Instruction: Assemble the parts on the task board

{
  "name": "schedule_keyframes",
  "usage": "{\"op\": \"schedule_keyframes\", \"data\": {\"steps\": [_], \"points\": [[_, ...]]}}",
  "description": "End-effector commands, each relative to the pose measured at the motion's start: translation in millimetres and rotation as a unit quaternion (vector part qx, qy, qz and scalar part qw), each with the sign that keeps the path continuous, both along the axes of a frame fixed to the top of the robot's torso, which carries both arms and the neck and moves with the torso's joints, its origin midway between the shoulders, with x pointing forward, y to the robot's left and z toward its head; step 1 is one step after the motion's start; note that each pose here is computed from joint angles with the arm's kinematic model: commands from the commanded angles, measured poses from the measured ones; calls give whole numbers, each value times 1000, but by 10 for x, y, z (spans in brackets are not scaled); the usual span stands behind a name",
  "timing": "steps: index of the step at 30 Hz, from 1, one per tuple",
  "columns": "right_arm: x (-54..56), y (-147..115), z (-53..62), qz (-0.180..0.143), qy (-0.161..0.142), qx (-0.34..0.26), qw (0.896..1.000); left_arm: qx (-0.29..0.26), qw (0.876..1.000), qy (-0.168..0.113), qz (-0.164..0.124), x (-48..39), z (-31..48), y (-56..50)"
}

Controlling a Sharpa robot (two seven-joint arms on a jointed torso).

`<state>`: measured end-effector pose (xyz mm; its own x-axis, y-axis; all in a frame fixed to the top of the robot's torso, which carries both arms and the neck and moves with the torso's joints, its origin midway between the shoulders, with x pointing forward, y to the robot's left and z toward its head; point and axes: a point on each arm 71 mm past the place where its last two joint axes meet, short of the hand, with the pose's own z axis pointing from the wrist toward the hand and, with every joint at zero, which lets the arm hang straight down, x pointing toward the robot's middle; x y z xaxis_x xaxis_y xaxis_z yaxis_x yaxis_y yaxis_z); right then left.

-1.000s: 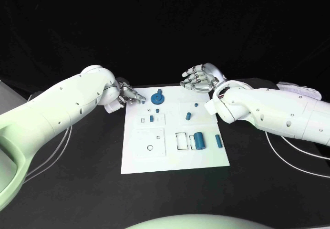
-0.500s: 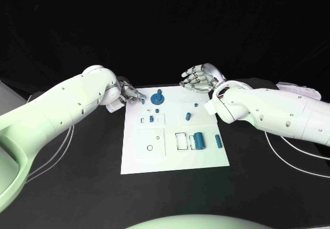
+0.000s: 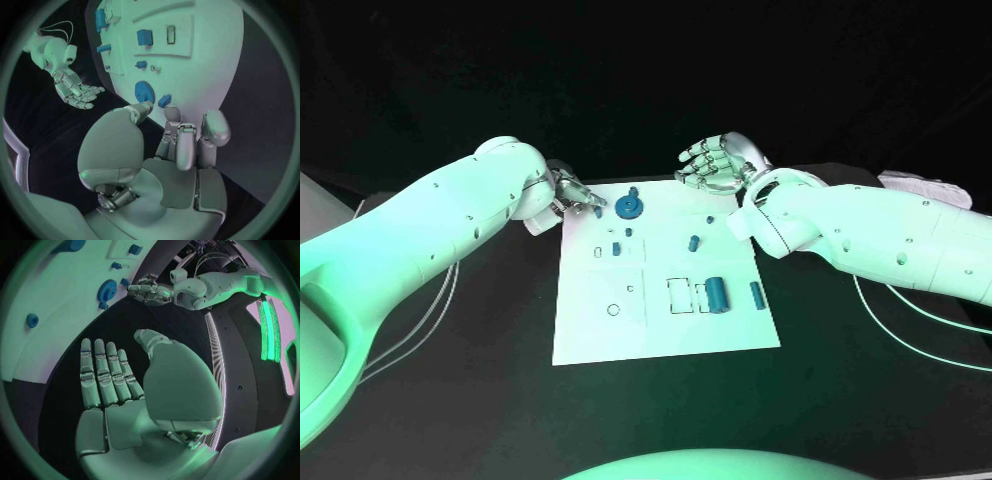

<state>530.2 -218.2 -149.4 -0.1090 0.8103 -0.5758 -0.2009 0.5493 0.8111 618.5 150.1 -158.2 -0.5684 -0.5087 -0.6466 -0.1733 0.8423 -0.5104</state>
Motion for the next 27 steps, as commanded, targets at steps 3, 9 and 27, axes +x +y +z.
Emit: {"op": "schedule_keyframes", "data": {"steps": [3,9,27], "points": [[-3,15,10,8,-4,-2,1000,-1,1000,2,-9,0,-1,-23],[-3,22,10,9,-4,-1,1000,-1,1000,5,-11,1,-9,-28],[-5,29,10,9,-4,-1,1000,1,1000,11,-16,-2,-22,-35]]}}
